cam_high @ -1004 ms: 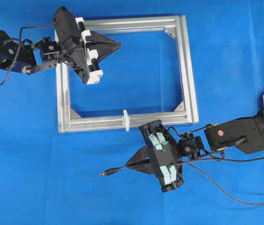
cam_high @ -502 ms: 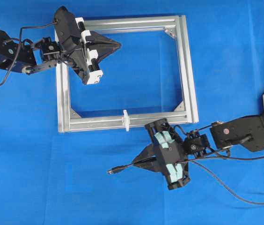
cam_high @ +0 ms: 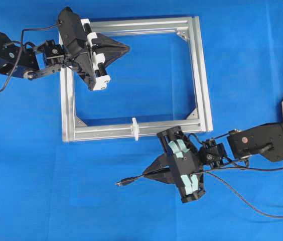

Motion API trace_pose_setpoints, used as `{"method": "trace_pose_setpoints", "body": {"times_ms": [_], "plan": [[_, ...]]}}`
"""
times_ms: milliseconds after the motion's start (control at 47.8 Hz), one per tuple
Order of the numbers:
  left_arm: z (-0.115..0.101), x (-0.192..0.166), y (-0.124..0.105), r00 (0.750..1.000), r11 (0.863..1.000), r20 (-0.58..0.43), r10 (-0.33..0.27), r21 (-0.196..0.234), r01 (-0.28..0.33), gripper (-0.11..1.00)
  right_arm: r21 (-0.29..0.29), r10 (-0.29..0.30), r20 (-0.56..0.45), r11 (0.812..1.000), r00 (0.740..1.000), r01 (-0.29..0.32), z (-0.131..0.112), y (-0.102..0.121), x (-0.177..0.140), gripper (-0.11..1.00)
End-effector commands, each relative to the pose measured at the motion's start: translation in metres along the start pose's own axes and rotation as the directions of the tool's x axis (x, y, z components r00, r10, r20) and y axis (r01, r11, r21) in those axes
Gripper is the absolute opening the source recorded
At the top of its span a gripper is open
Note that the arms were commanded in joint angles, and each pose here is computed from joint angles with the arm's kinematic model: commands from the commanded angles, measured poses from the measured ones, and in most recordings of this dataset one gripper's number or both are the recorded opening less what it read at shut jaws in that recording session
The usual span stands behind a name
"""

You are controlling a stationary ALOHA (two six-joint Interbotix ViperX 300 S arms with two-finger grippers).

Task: Insert the wire through the string loop located in the center.
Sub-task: 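Lift the cable with the right gripper and carry it toward the frame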

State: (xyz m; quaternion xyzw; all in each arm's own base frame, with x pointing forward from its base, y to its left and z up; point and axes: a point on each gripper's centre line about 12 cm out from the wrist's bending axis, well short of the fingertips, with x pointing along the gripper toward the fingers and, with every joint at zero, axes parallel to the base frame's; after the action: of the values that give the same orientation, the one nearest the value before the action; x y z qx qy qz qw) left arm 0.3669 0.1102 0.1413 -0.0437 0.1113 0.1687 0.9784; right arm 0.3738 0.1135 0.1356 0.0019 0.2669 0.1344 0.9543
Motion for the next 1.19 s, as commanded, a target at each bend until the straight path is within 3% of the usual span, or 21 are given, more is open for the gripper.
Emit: {"method": "trace_pose_setpoints", "body": {"times_ms": [0,1171], "plan": [[0.0127,-0.0014,-0.0014,0.999,1.000,0.038,-0.005,0.000,0.005,0.00,0.003,0.004,0.047,1.000,0.999,-0.004,0.0140,0.0012,-0.0052,-0.02],[0.0133,-0.0016,-0.0014,0.999,1.000,0.040,-0.005,0.001,0.005,0.00,0.003,0.003,0.044,1.000,0.999,-0.004,0.0130,0.0011,-0.0062,-0.02]]}}
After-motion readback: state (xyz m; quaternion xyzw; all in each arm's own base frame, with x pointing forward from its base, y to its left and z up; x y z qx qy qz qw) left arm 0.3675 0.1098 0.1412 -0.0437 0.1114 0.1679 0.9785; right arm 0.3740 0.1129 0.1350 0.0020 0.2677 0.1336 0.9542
